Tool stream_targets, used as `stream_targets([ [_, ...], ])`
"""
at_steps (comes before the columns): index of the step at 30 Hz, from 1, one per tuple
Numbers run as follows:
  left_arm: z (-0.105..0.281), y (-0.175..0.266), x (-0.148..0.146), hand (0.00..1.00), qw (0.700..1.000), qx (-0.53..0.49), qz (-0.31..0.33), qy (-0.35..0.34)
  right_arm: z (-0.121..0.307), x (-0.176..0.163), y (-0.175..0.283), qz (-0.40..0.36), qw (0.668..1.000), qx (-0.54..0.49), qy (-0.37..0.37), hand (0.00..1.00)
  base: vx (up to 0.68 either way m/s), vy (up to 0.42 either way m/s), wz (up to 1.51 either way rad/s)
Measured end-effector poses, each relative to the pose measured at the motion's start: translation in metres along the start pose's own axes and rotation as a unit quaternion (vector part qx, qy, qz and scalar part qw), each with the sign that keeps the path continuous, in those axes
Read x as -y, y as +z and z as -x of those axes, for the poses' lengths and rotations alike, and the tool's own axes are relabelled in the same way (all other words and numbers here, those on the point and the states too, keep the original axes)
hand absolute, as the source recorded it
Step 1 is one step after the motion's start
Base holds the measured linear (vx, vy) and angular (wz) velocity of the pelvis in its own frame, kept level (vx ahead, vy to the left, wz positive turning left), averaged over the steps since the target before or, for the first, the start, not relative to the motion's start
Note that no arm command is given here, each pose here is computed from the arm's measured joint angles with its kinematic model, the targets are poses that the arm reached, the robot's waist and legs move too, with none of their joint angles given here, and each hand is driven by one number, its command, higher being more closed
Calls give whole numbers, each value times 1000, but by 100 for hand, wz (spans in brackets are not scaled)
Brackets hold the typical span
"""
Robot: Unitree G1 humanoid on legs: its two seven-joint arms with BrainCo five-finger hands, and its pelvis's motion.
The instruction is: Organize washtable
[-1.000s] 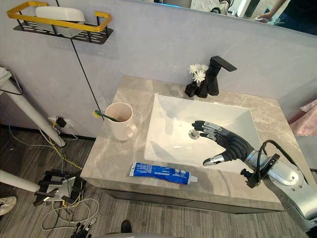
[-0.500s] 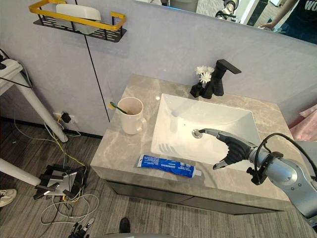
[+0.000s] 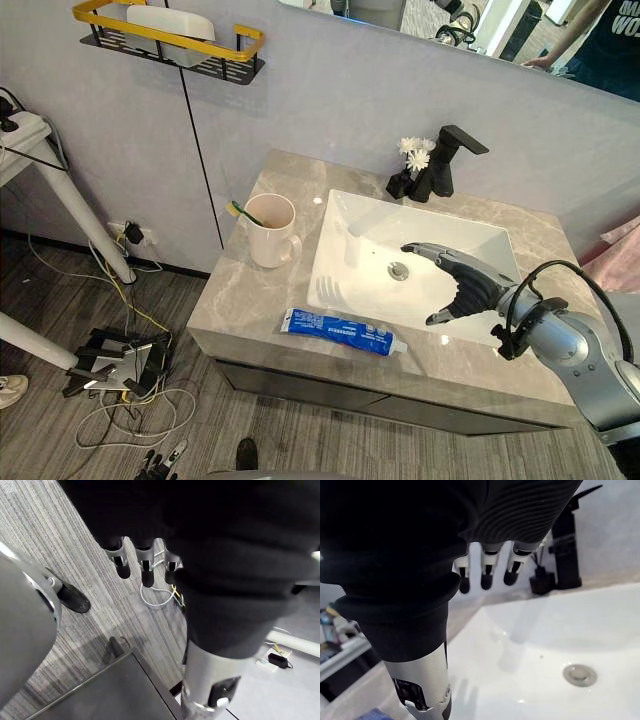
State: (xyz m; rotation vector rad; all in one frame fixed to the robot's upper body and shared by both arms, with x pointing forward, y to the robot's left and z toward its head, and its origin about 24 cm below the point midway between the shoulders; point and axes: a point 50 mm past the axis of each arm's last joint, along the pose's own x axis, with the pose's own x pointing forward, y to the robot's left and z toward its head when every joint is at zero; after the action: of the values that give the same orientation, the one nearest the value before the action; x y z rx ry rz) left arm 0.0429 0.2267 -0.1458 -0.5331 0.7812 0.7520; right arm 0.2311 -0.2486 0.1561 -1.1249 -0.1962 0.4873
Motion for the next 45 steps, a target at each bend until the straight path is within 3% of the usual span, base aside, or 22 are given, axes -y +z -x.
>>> stream_targets([
  [10, -1, 1, 2, 0, 1000, 1, 0, -2, -7, -5, 0, -19, 1000, 7, -8, 0, 0, 0, 0],
  [45, -8, 15, 18, 0, 999, 24, -1, -25, -24, -67, 17, -106, 991, 41, 75, 0, 7, 2, 2],
])
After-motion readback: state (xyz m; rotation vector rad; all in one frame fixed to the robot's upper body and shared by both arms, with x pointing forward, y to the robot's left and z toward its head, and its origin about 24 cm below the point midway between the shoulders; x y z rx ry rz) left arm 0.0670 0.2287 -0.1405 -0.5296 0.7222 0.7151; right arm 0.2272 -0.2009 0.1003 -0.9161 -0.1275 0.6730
